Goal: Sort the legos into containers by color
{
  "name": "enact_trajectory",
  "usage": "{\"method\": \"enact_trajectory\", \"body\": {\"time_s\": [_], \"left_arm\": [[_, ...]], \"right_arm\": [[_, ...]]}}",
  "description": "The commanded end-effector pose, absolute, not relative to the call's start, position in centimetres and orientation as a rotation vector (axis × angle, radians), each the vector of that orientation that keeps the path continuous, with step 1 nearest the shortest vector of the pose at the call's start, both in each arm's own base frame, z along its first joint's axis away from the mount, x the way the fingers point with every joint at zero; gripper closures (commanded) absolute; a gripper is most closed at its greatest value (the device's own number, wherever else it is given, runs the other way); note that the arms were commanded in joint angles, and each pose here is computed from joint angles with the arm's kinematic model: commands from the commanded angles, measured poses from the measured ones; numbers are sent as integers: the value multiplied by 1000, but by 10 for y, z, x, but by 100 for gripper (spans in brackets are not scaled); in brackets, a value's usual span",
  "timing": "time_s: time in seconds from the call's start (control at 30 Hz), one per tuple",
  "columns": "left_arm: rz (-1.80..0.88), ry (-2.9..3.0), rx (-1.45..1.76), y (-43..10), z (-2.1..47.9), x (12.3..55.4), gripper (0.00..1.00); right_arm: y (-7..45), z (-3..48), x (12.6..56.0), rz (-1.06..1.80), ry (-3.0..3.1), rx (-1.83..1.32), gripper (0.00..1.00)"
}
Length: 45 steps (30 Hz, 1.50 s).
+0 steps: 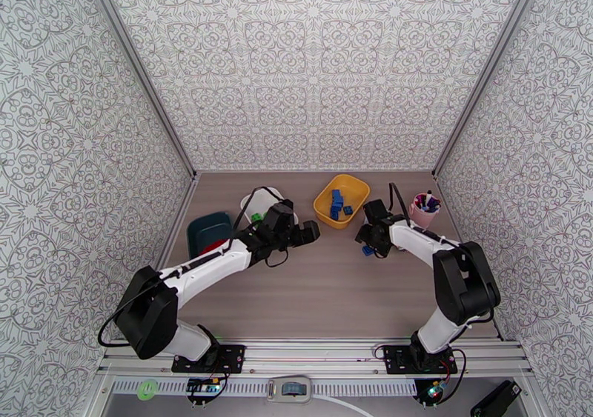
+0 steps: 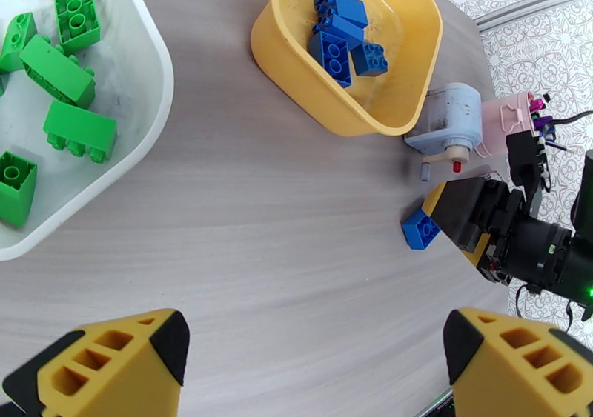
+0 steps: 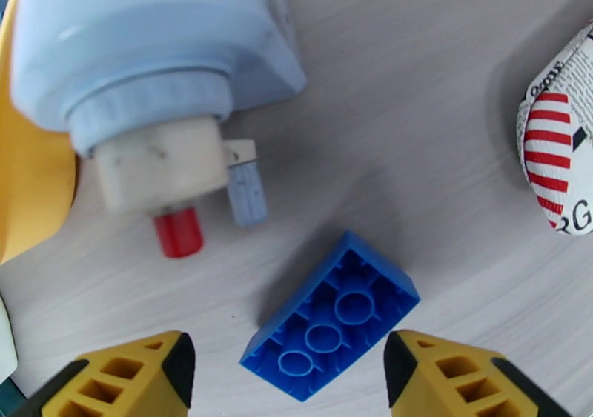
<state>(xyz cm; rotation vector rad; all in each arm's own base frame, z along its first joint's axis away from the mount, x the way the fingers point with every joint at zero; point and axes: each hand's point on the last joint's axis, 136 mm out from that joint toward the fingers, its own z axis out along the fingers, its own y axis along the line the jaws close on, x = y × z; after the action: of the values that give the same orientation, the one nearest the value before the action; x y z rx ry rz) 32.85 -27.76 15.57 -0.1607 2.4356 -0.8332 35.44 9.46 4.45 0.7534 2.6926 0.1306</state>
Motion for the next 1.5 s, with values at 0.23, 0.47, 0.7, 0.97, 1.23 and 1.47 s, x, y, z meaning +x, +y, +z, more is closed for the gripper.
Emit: {"method": "enact_trajectory", "body": {"time_s": [0.23, 0.47, 0.7, 0.97, 1.23, 1.47], "left_arm": [[-840, 2398, -188, -272, 165, 327, 3], [-839, 2391, -194, -270, 166, 326, 4], [-855, 2389, -189, -274, 169, 328, 4], [-902, 2417, -133, -291, 172, 335, 3], [-929, 2452, -40, -324, 178, 347, 3], [-867, 2427, -43, -312, 198, 343, 3]], "right_arm": [[83, 15, 345, 56, 2718, 809, 34], [75, 23, 336, 40, 2682, 818, 47], [72, 34, 323, 63, 2665, 808, 65], [77, 75, 313, 169, 2625, 681, 72], [114, 130, 346, 387, 2602, 452, 71], [138, 152, 412, 387, 2620, 365, 69]]}}
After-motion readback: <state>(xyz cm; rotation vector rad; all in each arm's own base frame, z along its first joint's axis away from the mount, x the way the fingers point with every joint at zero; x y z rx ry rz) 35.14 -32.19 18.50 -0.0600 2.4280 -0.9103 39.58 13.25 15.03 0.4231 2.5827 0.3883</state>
